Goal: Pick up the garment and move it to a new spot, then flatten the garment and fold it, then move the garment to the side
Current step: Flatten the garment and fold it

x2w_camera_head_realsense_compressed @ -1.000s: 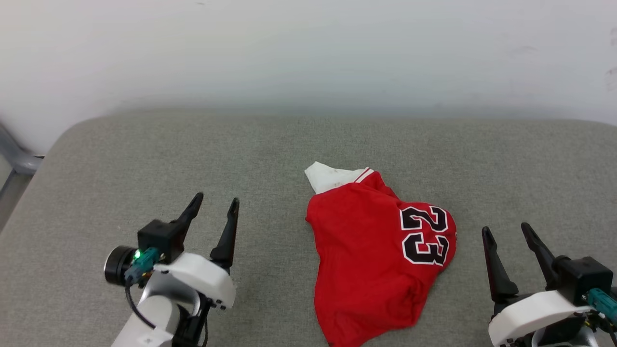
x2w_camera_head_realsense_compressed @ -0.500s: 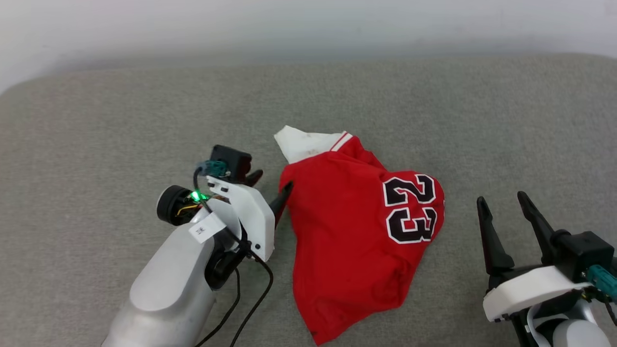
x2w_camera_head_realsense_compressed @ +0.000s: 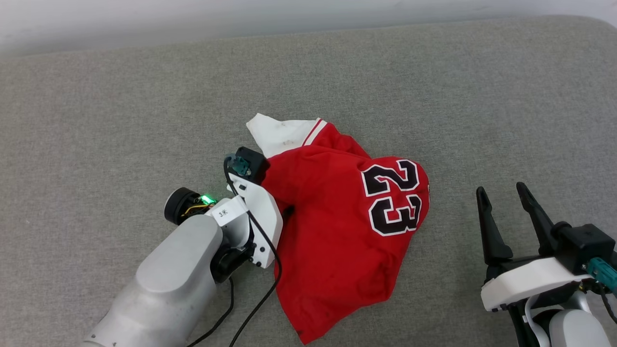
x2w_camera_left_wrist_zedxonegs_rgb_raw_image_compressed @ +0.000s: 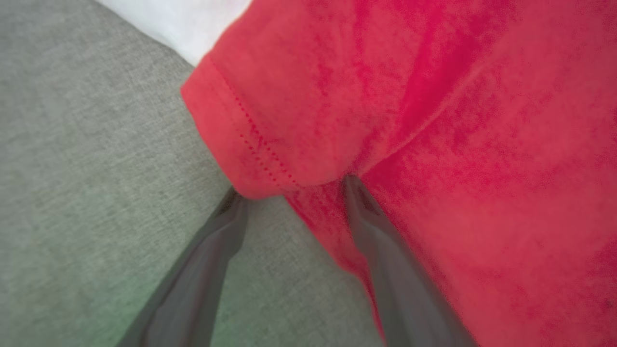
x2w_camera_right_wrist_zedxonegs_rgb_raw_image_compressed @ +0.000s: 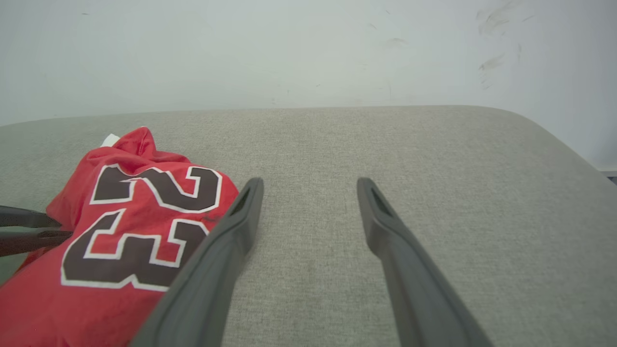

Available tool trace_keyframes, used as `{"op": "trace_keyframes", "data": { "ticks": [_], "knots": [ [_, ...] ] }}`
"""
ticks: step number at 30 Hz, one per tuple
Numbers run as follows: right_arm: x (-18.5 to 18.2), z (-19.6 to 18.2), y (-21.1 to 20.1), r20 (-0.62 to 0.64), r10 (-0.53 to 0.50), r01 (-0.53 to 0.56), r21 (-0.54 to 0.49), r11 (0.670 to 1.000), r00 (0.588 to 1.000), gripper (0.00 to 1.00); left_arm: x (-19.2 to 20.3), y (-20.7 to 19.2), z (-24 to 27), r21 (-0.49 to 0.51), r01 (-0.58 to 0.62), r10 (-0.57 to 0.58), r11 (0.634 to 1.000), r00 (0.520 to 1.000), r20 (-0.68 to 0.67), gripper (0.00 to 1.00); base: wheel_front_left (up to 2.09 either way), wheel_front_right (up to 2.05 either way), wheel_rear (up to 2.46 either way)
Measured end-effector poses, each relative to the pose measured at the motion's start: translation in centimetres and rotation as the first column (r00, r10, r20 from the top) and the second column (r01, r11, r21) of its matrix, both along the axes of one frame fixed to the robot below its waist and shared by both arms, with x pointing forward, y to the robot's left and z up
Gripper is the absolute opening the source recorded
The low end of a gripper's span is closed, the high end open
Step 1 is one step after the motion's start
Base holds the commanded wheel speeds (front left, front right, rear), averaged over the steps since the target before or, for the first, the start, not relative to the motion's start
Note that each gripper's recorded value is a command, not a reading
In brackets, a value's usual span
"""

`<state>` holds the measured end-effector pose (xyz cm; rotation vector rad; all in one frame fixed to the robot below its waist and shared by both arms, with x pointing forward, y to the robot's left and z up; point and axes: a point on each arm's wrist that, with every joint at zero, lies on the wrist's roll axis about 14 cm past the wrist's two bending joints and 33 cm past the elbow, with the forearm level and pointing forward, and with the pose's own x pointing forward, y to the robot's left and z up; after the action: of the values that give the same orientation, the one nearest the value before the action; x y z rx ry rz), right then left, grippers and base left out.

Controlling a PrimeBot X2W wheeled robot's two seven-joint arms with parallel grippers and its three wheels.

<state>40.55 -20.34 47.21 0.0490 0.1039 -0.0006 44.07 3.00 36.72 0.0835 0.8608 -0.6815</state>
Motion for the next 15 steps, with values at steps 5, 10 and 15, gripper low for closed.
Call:
{"op": "trace_keyframes", "data": {
  "ticks": [5,10,15],
  "knots": [
    [0.2,0.0,0.3,0.004,0.007,-0.007,0.013,1.000,1.000,1.00,0.1,0.3,0.3,-0.012,0.003,-0.002,1.000,0.999,0.046,0.00,0.00,0.00,0.00],
    [-0.2,0.7,0.7,0.023,0.018,-0.019,0.020,1.000,1.000,1.00,1.5,2.1,2.9,-0.034,-0.049,0.055,0.998,0.980,0.190,0.00,0.00,0.00,0.00],
    [-0.9,1.3,0.7,0.036,0.015,-0.016,0.027,1.000,0.999,1.00,1.9,4.3,5.6,-0.061,-0.109,0.122,0.992,0.947,0.296,0.00,0.00,0.00,0.00]
  ]
}}
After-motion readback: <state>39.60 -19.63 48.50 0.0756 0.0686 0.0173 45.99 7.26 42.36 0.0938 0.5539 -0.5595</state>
